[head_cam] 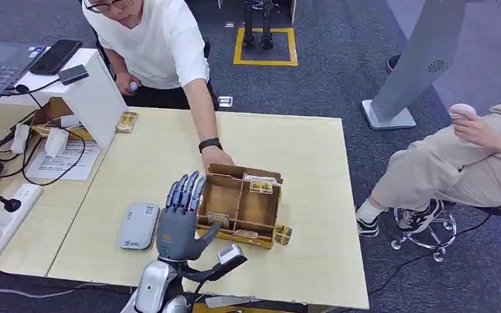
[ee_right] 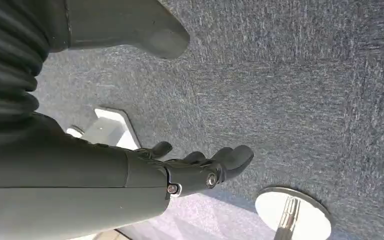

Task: Pass the card to the sensor for recognition and then transmit it.

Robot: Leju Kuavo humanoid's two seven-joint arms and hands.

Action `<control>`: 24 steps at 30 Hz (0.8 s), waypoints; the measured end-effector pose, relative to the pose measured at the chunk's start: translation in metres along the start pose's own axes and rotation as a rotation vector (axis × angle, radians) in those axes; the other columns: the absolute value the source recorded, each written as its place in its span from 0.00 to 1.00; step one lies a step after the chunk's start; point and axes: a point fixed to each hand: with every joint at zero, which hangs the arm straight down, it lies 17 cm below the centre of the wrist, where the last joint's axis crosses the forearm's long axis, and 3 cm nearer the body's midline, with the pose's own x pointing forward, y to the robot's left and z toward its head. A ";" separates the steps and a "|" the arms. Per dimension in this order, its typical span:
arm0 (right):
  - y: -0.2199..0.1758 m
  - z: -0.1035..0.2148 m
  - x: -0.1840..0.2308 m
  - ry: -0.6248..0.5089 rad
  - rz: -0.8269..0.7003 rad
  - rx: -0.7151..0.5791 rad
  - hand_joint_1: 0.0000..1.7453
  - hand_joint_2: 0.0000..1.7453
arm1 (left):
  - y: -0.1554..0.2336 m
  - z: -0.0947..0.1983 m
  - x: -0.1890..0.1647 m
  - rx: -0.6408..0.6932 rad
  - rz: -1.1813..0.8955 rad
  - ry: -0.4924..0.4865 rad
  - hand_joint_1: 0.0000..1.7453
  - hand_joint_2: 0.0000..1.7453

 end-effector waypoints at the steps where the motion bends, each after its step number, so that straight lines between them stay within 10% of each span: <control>1: 0.000 0.000 0.000 0.000 0.000 0.000 0.00 1.00 | 0.005 -0.002 -0.002 0.013 0.001 0.006 0.00 1.00; 24: 0.000 0.000 0.001 -0.006 0.006 0.002 0.00 1.00 | 0.014 -0.001 -0.002 0.037 -0.061 -0.041 0.00 1.00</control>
